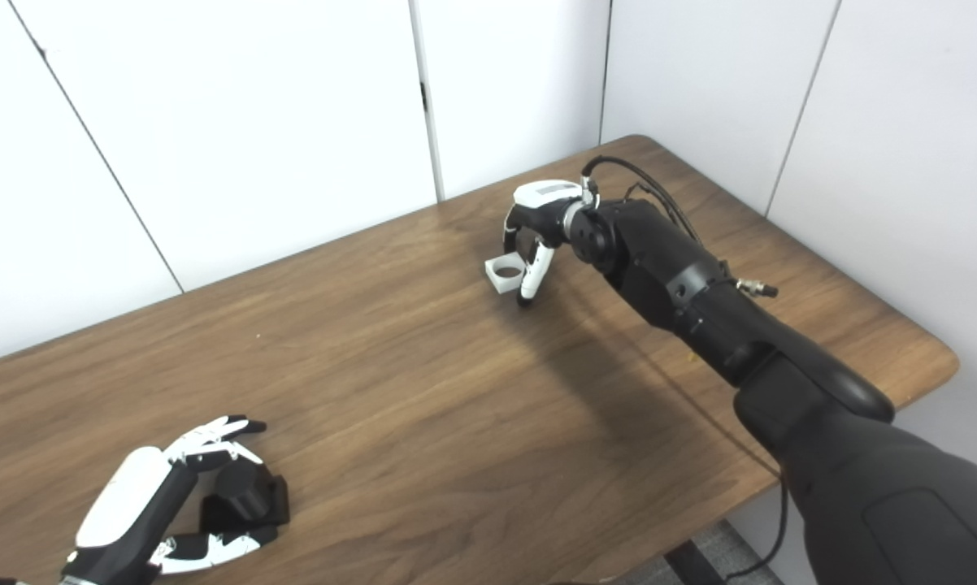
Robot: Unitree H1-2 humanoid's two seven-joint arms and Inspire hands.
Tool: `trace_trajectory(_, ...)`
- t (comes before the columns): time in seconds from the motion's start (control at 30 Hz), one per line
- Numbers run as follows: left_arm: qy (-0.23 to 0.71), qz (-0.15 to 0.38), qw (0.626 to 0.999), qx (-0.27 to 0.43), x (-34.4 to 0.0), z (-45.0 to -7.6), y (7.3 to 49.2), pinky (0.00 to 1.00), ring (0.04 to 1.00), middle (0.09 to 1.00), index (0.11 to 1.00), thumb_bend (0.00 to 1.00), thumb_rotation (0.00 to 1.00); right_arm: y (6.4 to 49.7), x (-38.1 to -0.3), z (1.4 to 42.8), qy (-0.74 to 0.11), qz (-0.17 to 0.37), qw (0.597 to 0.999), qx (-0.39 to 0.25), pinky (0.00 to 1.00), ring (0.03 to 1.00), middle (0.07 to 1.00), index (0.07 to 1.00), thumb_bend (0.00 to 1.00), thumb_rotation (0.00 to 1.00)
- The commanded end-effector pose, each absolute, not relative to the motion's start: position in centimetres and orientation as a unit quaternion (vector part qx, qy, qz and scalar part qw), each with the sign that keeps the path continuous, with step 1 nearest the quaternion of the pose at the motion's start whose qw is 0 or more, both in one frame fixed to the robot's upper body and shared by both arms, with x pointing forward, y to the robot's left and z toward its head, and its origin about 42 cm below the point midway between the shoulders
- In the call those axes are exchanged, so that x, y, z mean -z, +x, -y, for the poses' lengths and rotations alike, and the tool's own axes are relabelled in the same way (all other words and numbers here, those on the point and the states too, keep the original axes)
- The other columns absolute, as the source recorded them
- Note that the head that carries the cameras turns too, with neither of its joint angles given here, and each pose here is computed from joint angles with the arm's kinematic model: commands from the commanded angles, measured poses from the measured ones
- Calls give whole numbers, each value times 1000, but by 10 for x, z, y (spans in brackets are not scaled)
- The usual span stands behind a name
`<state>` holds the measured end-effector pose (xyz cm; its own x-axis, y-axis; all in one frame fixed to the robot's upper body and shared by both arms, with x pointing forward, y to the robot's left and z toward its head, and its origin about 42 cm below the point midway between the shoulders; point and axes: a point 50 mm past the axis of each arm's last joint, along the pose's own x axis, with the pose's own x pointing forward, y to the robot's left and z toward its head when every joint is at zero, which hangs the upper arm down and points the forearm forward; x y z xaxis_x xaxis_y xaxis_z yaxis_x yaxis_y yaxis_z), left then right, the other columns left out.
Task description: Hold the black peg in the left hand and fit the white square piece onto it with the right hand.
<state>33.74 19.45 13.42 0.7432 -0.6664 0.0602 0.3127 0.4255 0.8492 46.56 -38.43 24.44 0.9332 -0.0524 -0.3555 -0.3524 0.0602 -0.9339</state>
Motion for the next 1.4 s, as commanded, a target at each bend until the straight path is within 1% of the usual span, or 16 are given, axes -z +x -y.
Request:
trace_trajectory(0.0, 493, 135, 793, 333, -110, -213, 326, 896, 900, 848, 489, 523, 55, 472, -250, 376, -683, -127, 712, -107, 766, 876, 856, 620, 727, 224)
trace_trajectory(0.03, 492, 134, 793, 333, -110, -212, 326, 896, 900, 848, 489, 523, 55, 472, -250, 376, -683, -127, 711, -107, 763, 871, 853, 559, 625, 189)
trace_trajectory(0.07, 491, 134, 794, 332, -109, -212, 326, 897, 901, 848, 489, 523, 55, 472, -249, 376, -683, -127, 712, -107, 760, 868, 850, 522, 561, 167)
trace_trajectory(0.13, 491, 135, 794, 332, -110, -212, 325, 899, 898, 847, 489, 523, 56, 472, -247, 376, -682, -127, 713, -107, 757, 863, 845, 500, 524, 155)
trace_trajectory(0.33, 494, 130, 792, 333, -110, -213, 326, 912, 909, 855, 489, 524, 56, 473, -243, 374, -683, -119, 713, -108, 731, 847, 833, 493, 516, 150)
trace_trajectory(0.6, 497, 130, 791, 332, -109, -217, 327, 898, 904, 854, 489, 523, 57, 473, -237, 375, -685, -104, 714, -104, 746, 850, 802, 483, 518, 141)
trace_trajectory(0.73, 497, 128, 792, 329, -109, -217, 328, 895, 901, 852, 489, 524, 57, 472, -238, 377, -687, -98, 712, -102, 749, 842, 797, 484, 518, 140)
trace_trajectory(0.87, 494, 130, 795, 328, -107, -216, 328, 896, 898, 850, 489, 524, 57, 470, -239, 379, -687, -88, 714, -100, 724, 827, 787, 483, 519, 137)
trace_trajectory(0.97, 494, 131, 794, 328, -108, -213, 328, 897, 900, 851, 489, 524, 57, 467, -243, 381, -686, -80, 717, -96, 731, 831, 784, 483, 518, 137)
trace_trajectory(1.03, 494, 129, 795, 328, -108, -212, 328, 897, 901, 855, 489, 524, 58, 464, -246, 382, -680, -65, 724, -91, 739, 832, 782, 483, 518, 136)
trace_trajectory(1.17, 495, 124, 796, 327, -106, -209, 328, 913, 911, 864, 490, 524, 60, 453, -258, 376, -665, -28, 740, -93, 793, 847, 792, 483, 518, 134)
trace_trajectory(1.27, 493, 117, 797, 328, -102, -211, 330, 922, 921, 873, 490, 524, 62, 444, -268, 366, -659, -5, 746, -100, 817, 856, 803, 483, 517, 135)
trace_trajectory(1.37, 485, 101, 807, 321, -96, -214, 334, 927, 932, 883, 491, 524, 63, 436, -277, 353, -653, 19, 750, -106, 825, 862, 805, 484, 517, 137)
